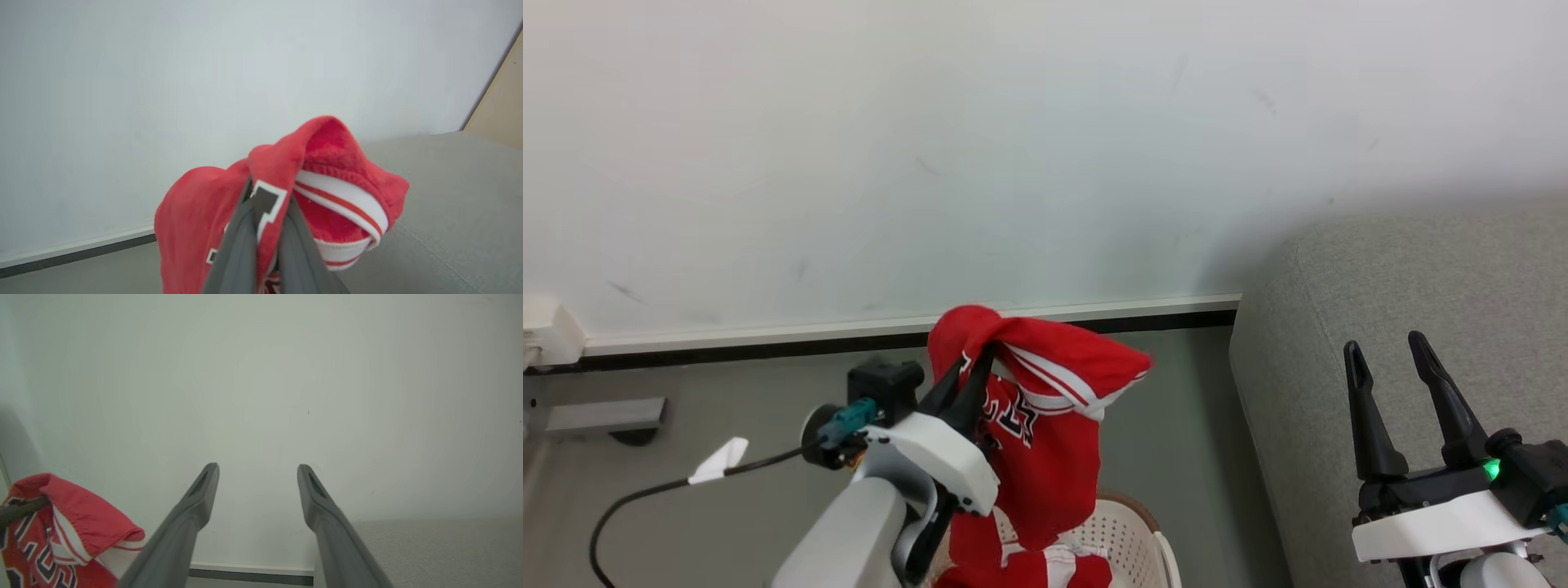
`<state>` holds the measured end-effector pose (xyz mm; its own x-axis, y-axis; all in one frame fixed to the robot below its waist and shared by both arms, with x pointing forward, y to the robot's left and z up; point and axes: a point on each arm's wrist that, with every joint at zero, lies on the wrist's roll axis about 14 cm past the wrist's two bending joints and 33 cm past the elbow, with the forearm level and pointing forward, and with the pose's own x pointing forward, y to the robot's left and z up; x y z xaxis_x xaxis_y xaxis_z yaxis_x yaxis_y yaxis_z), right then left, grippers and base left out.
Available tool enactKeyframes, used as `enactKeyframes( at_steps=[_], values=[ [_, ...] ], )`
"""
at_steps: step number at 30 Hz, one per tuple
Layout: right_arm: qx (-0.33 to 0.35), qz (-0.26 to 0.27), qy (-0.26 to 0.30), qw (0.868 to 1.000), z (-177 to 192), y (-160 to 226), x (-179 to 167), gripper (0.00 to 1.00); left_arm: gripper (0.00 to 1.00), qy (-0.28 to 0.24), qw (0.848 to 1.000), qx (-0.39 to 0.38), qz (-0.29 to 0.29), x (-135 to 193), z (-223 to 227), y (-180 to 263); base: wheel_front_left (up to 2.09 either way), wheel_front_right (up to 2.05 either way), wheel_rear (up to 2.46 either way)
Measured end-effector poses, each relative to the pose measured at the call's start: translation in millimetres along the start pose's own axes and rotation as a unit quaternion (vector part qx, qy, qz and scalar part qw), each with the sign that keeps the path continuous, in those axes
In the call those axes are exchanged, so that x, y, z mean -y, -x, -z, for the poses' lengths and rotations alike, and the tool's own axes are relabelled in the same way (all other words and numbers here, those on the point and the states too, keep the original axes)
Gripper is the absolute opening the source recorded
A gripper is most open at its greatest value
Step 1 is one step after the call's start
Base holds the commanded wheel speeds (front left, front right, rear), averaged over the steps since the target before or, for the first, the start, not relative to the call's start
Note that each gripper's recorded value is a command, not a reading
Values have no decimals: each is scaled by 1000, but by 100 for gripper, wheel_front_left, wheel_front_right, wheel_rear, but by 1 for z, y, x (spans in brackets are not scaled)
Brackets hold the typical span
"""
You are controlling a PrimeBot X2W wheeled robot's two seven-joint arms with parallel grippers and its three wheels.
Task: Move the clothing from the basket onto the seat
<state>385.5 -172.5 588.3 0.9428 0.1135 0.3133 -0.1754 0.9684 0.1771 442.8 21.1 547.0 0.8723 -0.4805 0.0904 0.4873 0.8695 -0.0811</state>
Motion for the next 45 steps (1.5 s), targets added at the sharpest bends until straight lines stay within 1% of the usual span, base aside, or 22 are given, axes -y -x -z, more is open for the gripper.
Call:
enactKeyframes(
  at_steps=[9, 21, 25, 28, 31, 34, 39, 41, 45],
  values=[
    [-6, -10, -10, 1000, 4, 6, -10, 100, 0, -2, 997, 72, -2, -4, -67, -4, 0, 0, 0],
    [-14, -29, -17, 999, 9, 8, -23, 100, 0, -6, 996, 93, 2, 3, -92, -3, 0, 0, 0],
    [-26, -54, -28, 998, 16, 9, -39, 100, 0, -6, 995, 98, 5, 5, -97, -2, 0, 0, 0],
    [-50, -74, -42, 995, 30, 13, -53, 100, 0, -2, 995, 102, 9, 8, -100, -1, 0, 0, 0],
    [-95, -97, -57, 989, 57, 22, -70, 100, 0, -3, 994, 107, 15, 13, -104, 1, 0, 0, 0],
    [-128, -124, -86, 980, 74, 26, -93, 100, 0, -3, 993, 113, 23, 20, -109, 4, 0, 0, 0],
    [-180, -159, -142, 960, 97, 30, -124, 100, 0, 3, 993, 113, 45, 36, -112, 9, 0, 0, 0],
    [-202, -173, -152, 952, 106, 31, -133, 100, 0, 5, 992, 116, 52, 41, -113, 12, 0, 0, 0],
    [-250, -182, -173, 935, 127, 37, -141, 100, 0, 10, 991, 118, 65, 51, -116, 17, 0, 0, 0]
  ],
)
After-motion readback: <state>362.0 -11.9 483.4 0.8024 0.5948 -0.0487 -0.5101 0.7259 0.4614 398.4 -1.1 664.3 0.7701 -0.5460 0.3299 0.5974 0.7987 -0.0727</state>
